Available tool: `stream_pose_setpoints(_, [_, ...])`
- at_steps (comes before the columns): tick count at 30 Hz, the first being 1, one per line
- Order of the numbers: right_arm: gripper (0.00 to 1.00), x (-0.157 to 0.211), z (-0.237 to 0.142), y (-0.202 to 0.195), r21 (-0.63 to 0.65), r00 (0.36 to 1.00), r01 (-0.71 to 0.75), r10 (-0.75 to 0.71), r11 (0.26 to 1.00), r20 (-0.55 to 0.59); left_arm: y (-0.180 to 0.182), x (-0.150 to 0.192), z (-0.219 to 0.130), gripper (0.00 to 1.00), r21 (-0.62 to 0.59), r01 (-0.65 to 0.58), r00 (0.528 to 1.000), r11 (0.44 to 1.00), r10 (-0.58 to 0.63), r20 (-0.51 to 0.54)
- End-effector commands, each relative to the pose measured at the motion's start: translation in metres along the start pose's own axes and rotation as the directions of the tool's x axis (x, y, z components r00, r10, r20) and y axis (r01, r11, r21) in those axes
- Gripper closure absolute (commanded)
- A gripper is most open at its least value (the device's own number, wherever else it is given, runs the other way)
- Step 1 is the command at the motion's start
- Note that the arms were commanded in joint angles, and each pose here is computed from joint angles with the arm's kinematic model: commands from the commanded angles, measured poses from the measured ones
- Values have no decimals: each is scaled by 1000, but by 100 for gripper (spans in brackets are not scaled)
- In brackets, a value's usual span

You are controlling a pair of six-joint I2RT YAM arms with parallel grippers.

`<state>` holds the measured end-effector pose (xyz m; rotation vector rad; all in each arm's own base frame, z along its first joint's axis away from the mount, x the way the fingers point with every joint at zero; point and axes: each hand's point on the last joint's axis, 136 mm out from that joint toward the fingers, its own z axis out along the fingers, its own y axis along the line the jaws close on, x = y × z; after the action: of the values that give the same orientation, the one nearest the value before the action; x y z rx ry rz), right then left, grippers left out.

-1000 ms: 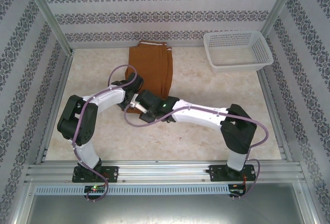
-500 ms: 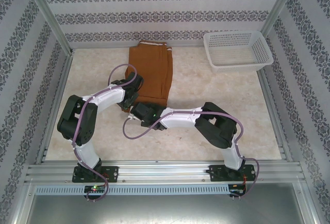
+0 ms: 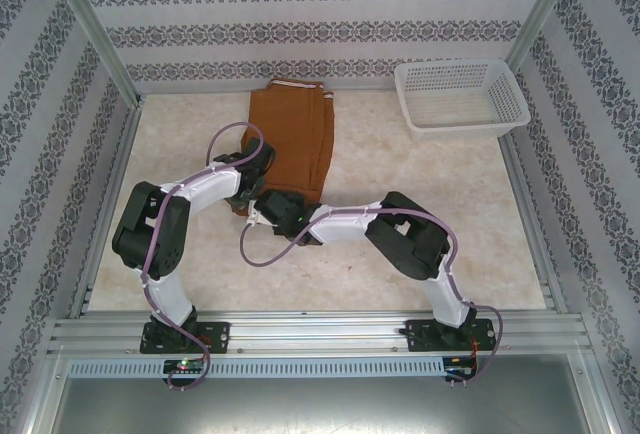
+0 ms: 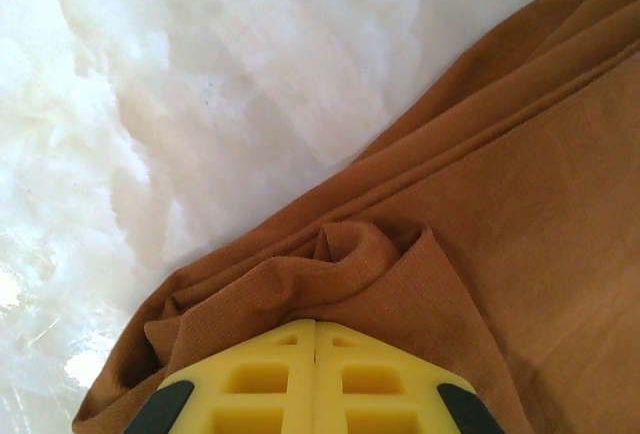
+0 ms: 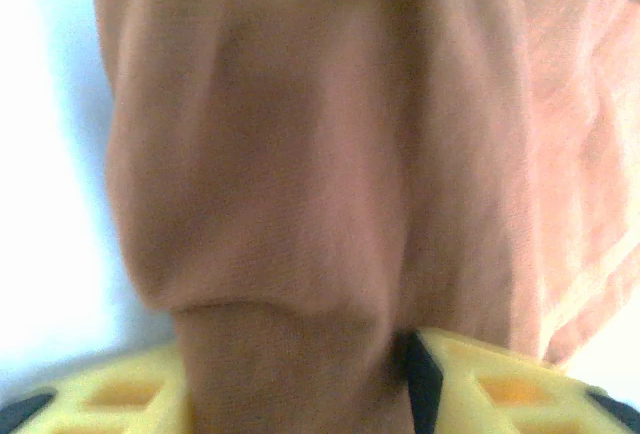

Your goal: Roll up the long pants

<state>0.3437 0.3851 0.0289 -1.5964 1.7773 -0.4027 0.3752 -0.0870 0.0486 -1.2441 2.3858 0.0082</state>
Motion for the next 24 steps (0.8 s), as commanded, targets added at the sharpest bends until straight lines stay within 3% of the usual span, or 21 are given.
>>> stream_pose_setpoints(1, [67, 28, 26, -7, -36, 996, -73, 71, 997, -59, 0, 14, -7, 98, -15, -45, 998, 999, 45, -54])
stream_pose_setpoints(3, [93, 27, 23, -7, -63, 994, -99, 95, 993, -60, -3, 11, -10, 98, -5, -36, 998, 999, 36, -49])
stream_pose_setpoints(4, [100, 27, 21, -6, -73, 993, -109, 104, 991, -60, -5, 8, -12, 98, 3, -28, 999, 1000, 28, -45])
stream_pose_setpoints(6, [100, 26, 17, -7, -81, 990, -132, 128, 988, -59, -10, 3, -16, 93, 19, -11, 999, 1000, 12, -35])
stream_pose_setpoints(7, [100, 26, 14, -7, -96, 989, -144, 139, 985, -58, -14, -1, -20, 83, 32, -2, 1000, 999, 3, -26])
stream_pose_setpoints(8, [100, 25, 11, -6, -107, 987, -153, 147, 982, -58, -18, -5, -24, 59, 44, 5, 1000, 999, -4, -13])
stream_pose_setpoints(9, [100, 24, 7, -6, -121, 985, -168, 162, 978, -55, -25, -11, -29, 14, 62, 10, 1000, 998, -10, 0])
stream_pose_setpoints(10, [100, 23, 2, -5, -141, 983, -179, 173, 974, -55, -30, -18, -34, 0, 77, 13, 1000, 997, -14, 15])
stream_pose_setpoints(17, [100, 13, -32, -14, -304, 949, -315, 307, 899, -74, -51, -50, -69, 0, 155, 37, 997, 987, -48, 67])
stream_pose_setpoints(24, [100, -3, -67, -39, -446, 891, -437, 445, 781, -92, -33, -50, -86, 0, 180, 89, 993, 980, -101, 54])
